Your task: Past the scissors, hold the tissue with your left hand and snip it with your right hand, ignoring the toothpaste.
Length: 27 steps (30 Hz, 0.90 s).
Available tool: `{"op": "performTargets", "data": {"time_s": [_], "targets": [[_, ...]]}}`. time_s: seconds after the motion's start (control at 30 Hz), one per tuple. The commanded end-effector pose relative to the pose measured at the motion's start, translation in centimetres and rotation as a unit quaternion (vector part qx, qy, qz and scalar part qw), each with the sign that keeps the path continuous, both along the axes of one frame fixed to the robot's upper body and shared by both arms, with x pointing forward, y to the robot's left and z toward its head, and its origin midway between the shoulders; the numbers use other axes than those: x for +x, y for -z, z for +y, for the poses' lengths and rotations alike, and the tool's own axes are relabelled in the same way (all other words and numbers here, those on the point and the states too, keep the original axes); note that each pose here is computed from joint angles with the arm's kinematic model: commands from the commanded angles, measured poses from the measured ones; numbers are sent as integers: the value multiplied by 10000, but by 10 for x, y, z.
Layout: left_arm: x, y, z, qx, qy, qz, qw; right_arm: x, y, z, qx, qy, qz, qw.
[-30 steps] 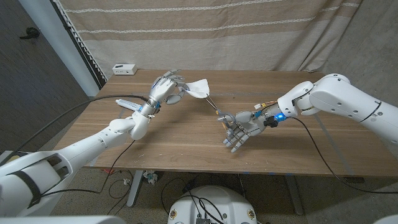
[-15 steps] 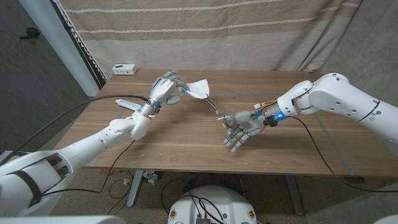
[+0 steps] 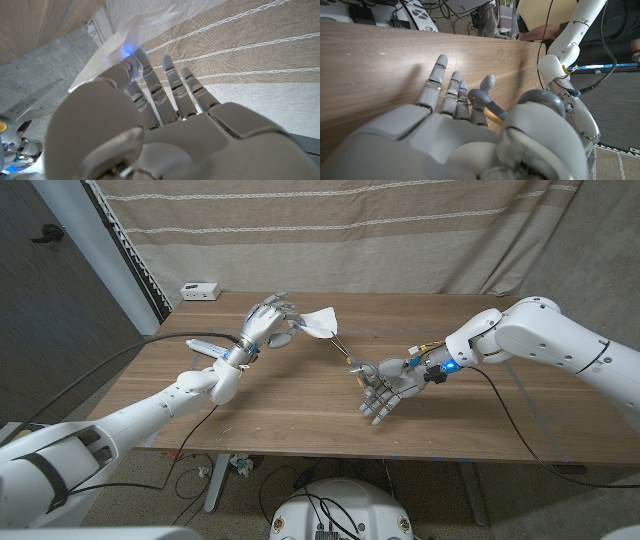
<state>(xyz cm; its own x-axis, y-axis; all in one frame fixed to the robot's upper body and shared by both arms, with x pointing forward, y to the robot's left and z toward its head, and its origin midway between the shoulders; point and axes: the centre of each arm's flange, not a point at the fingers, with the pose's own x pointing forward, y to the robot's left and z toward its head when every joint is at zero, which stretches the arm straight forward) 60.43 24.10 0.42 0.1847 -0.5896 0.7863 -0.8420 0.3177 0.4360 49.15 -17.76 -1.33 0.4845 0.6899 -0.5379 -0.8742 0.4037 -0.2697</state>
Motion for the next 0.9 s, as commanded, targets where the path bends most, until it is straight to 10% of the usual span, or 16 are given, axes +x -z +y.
{"op": "performTargets", "data": {"time_s": [0.03,0.9], "targets": [[0,1,-2,71,-20,-82,9999,2,-1,0,-77,-1,13,10000],[1,4,-2,169,-51,-69,9998,0,-8,3,-153,274,74,9995]]}}
